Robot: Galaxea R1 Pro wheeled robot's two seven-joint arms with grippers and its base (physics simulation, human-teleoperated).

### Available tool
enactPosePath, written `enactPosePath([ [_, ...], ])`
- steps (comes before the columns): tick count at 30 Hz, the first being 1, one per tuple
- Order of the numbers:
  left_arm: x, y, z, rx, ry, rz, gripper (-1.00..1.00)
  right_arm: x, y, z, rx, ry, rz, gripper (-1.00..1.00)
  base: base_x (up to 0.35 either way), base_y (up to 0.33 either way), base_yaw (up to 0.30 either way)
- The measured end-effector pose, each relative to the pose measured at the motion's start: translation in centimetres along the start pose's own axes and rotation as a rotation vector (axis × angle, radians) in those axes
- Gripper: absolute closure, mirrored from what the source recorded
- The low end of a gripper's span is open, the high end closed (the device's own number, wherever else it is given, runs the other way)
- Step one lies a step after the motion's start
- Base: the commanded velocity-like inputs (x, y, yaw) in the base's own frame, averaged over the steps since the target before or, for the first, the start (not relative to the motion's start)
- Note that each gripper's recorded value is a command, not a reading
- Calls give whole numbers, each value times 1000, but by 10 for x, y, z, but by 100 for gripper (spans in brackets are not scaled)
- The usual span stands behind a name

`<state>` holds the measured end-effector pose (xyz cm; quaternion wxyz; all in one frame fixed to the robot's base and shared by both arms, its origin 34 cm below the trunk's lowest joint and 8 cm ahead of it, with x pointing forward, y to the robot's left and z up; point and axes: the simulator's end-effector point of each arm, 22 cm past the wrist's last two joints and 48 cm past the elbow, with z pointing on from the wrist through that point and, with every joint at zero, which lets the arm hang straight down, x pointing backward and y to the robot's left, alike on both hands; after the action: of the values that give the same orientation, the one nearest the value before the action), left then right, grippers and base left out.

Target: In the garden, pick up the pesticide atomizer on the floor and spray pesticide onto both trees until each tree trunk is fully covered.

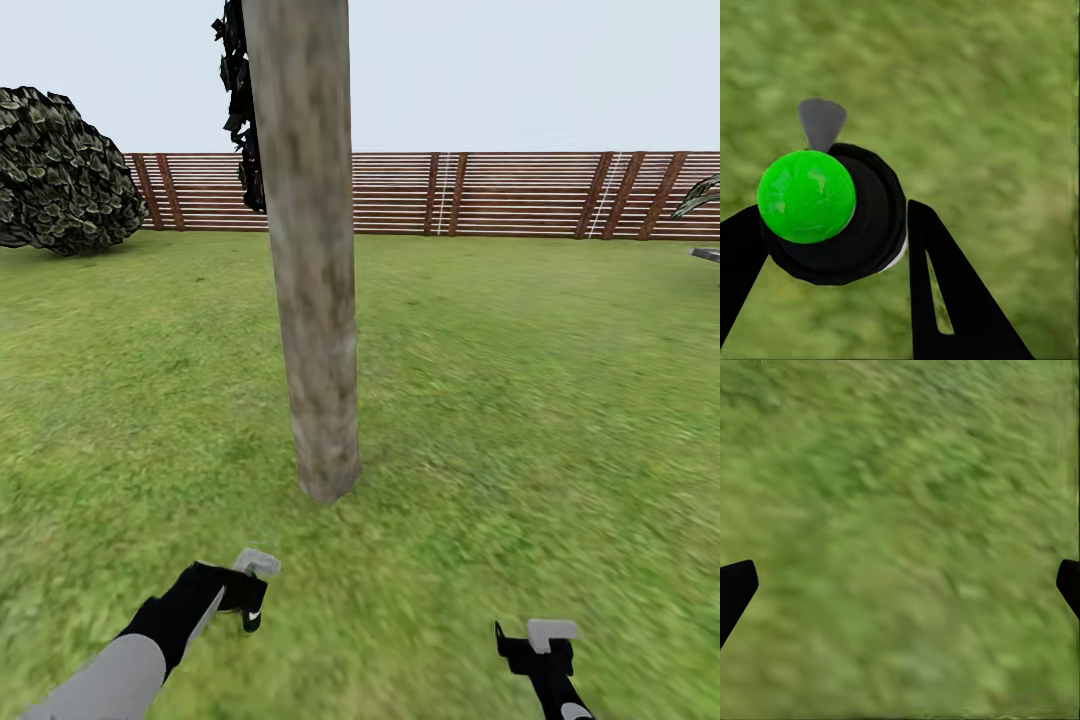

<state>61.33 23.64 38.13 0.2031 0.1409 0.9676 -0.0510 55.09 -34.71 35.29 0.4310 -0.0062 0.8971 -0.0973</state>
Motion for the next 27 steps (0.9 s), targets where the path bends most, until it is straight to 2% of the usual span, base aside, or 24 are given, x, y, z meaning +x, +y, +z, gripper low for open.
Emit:
enactPosePath([
  [4,-27,-18,-4,2,-44,10,100,2,-4,-1,22,7,46,-100,66,-63,0],
  [8,-32,-23,-5,5,-53,9,100,5,-2,-2,21,13,53,-100,166,-182,0],
  [15,-42,-50,-1,0,-67,11,100,6,1,-2,19,15,56,-100,174,-219,0],
  [19,-44,-51,-1,-22,-70,10,100,7,1,-3,19,18,55,-100,36,-266,0],
  [23,-44,-46,-1,-25,-73,-16,100,14,1,-5,19,29,53,-100,102,-207,0],
  [24,-43,-35,-3,-32,-79,-74,100,16,1,-7,19,33,54,-100,309,-3,0],
  [27,-42,-36,-2,-29,-77,-79,100,17,1,-7,18,34,53,-100,46,0,0],
])
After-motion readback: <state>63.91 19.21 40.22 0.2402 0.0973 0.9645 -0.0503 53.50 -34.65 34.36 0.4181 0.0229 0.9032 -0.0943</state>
